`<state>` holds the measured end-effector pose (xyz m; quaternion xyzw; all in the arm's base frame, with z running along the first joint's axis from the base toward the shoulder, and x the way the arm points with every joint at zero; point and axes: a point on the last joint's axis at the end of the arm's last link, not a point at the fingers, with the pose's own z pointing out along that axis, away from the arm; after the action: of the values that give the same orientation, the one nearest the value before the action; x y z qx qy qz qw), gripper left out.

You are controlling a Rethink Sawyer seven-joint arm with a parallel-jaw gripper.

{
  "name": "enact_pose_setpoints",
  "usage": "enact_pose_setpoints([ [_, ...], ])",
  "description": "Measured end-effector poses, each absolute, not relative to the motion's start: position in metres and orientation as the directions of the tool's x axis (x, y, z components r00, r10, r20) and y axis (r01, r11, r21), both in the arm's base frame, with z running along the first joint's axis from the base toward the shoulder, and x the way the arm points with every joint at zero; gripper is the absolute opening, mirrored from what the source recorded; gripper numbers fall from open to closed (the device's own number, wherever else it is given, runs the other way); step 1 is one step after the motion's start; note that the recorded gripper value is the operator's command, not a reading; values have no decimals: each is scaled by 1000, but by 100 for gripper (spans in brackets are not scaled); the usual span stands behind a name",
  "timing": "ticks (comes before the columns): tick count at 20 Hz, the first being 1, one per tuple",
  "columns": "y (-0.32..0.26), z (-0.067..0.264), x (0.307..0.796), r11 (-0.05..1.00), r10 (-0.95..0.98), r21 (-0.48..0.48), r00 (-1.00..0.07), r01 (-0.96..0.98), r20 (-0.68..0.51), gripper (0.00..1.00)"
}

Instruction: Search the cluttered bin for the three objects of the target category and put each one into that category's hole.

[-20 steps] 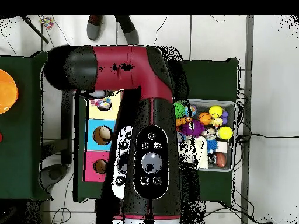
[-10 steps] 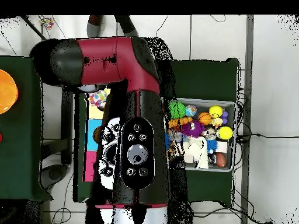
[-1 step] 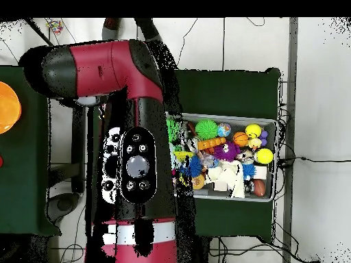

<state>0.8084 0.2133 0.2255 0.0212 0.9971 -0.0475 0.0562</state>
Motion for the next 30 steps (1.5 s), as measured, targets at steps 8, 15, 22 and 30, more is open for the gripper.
enact_pose_setpoints([
  [8,221,191,816,995,27,-96,-996,36,-90,100],
  [15,219,144,813,995,27,-98,-998,32,-50,100],
  [22,207,114,806,995,33,-93,-997,39,-70,100],
  [30,200,104,779,995,26,-89,-994,36,-109,100],
])
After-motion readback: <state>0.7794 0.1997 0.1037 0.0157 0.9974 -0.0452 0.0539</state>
